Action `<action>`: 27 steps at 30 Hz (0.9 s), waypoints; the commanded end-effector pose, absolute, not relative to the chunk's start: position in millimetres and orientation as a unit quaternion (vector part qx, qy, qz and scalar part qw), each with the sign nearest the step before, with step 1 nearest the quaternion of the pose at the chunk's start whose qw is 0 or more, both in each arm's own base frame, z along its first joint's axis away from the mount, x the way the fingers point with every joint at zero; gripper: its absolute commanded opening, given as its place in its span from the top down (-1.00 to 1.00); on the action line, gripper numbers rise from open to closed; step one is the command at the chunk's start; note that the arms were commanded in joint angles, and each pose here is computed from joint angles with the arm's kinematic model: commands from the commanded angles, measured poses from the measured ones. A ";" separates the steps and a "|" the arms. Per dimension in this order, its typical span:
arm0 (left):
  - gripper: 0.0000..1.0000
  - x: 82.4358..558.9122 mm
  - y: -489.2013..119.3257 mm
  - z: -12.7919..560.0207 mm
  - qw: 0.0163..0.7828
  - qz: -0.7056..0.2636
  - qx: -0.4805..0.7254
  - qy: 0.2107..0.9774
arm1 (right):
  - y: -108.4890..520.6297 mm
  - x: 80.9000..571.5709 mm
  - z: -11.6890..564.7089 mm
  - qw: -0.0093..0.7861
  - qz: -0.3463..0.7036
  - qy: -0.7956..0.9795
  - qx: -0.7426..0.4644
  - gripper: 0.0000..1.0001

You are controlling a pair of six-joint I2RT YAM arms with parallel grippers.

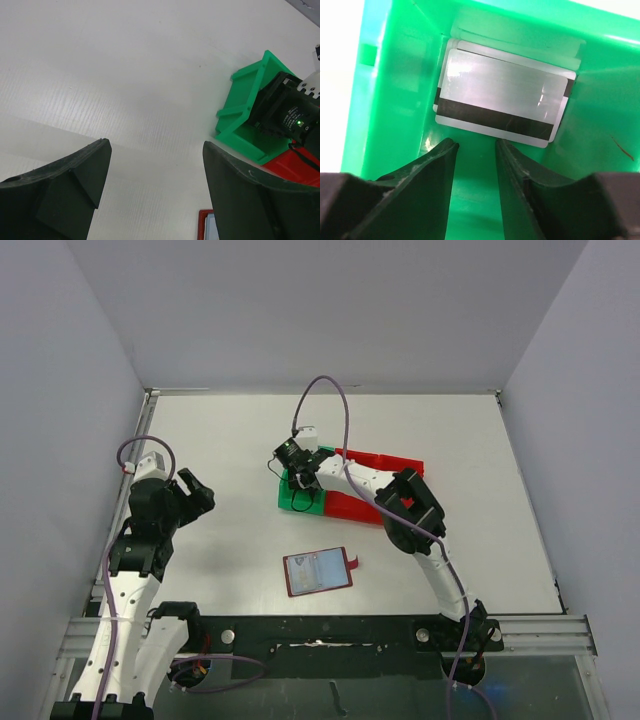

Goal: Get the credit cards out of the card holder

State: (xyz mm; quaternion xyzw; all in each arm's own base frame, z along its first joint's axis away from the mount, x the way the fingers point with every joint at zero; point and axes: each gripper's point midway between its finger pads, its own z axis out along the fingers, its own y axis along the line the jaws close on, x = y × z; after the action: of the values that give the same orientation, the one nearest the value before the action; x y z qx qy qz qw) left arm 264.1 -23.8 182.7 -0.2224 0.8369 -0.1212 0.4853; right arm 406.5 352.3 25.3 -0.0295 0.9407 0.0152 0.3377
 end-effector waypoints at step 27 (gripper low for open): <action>-0.46 268.9 -25.5 189.2 0.493 -0.126 -0.210 0.835 | 355.7 415.1 17.4 0.332 0.031 0.937 -0.103 0.03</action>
State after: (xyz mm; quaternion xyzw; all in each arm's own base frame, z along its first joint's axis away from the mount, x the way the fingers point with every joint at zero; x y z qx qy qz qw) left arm 264.4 -24.9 181.1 -0.2212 0.8390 -0.1227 0.4817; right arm 417.0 358.2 25.7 -0.0927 0.9315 0.0404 0.3495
